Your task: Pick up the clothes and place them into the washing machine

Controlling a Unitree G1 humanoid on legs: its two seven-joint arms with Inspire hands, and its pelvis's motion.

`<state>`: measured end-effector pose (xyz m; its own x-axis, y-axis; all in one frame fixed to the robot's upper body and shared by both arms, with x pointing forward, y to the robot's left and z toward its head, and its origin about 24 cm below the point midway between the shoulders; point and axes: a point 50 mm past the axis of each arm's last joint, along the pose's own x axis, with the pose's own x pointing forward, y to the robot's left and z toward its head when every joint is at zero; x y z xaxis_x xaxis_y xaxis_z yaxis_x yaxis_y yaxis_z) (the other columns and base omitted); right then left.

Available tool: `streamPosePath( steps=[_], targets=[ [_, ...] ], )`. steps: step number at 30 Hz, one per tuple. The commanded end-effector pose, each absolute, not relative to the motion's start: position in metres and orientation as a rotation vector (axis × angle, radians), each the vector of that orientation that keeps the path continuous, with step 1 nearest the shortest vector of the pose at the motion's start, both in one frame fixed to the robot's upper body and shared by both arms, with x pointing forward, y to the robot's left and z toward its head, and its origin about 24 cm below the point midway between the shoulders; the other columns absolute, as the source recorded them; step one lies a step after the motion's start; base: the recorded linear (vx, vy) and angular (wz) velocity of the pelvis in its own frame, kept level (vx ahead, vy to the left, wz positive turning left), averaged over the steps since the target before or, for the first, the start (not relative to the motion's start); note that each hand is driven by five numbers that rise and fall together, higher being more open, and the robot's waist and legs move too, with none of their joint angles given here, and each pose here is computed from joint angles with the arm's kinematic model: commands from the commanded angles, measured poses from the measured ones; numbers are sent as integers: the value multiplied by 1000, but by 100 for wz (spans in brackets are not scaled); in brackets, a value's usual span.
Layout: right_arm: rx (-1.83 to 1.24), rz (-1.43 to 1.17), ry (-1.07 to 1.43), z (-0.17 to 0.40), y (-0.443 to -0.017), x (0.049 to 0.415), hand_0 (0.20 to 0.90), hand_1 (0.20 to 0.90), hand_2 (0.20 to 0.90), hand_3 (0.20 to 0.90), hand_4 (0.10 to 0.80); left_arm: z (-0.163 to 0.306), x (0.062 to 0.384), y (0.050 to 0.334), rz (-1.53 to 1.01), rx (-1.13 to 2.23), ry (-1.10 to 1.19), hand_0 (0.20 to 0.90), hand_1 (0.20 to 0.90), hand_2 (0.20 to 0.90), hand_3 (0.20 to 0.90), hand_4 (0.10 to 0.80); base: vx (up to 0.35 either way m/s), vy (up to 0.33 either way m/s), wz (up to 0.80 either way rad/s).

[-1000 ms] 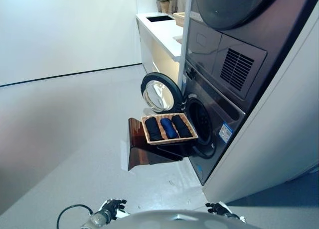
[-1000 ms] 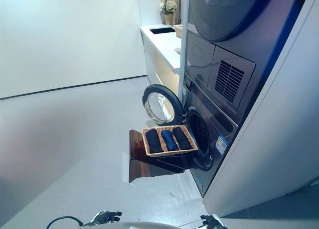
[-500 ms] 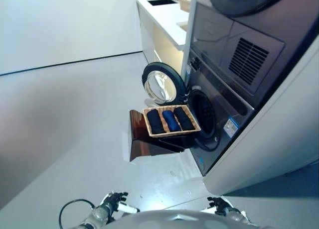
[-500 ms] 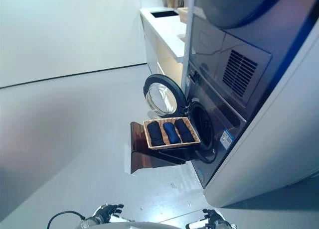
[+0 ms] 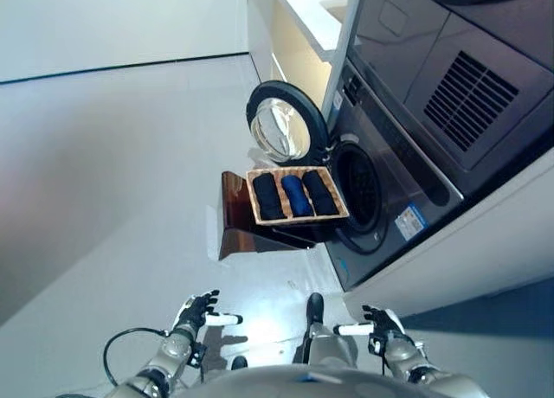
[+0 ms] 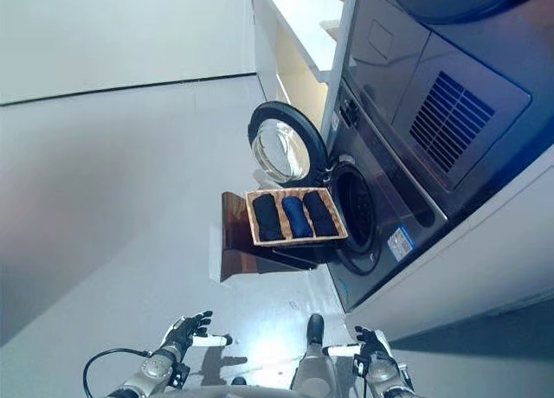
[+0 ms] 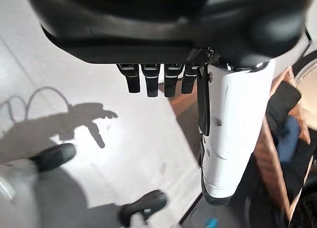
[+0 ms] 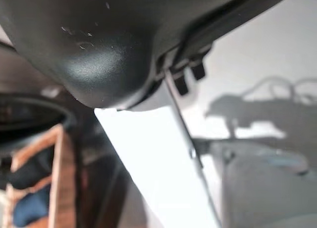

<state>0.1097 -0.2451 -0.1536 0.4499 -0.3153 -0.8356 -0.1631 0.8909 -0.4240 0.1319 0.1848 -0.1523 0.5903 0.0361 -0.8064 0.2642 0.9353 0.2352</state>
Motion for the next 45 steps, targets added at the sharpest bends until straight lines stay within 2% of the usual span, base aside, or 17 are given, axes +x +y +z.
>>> streamPosePath(
  steps=[1, 5, 10, 14, 19, 29, 36, 39, 45],
  targets=[
    [-551, -102, 967, -137, -250, 151, 900, 900, 900, 900, 800, -134, 167, 190, -88, 342, 769, 900, 900, 900, 900, 800, 276, -224, 62],
    [-537, -75, 952, -138, -243, 153, 900, 900, 900, 900, 800, -139, 157, 198, -66, 350, 819, 900, 900, 900, 900, 800, 229, -205, -1],
    [-475, -60, 950, -140, -237, 150, 900, 900, 900, 900, 800, -141, 156, 194, -69, 323, 835, 900, 900, 900, 900, 800, 217, -193, -5],
    [-473, -58, 927, -139, -234, 154, 900, 900, 900, 900, 800, -141, 157, 197, 27, 228, 847, 900, 900, 900, 900, 800, 181, -217, -20],
    [-476, -78, 930, -138, -237, 155, 900, 900, 900, 900, 800, -147, 143, 205, 82, 214, 900, 900, 900, 900, 900, 800, 193, -60, -7],
    [-481, -71, 923, -138, -236, 155, 900, 900, 900, 900, 800, -153, 121, 219, 152, 232, 986, 900, 900, 900, 900, 800, 288, 121, -50],
    [-447, -49, 952, -143, -228, 150, 900, 900, 900, 900, 800, -141, 148, 224, 120, 280, 881, 900, 900, 900, 900, 800, 194, 217, -34],
    [-412, -72, 920, -138, -226, 162, 900, 900, 900, 900, 800, -136, 158, 229, 92, 318, 857, 900, 900, 900, 900, 800, 82, 286, -39],
    [-384, -102, 910, -135, -230, 170, 900, 900, 900, 900, 800, -139, 150, 231, 53, 351, 885, 900, 900, 900, 900, 800, 136, 75, -3]
  ],
)
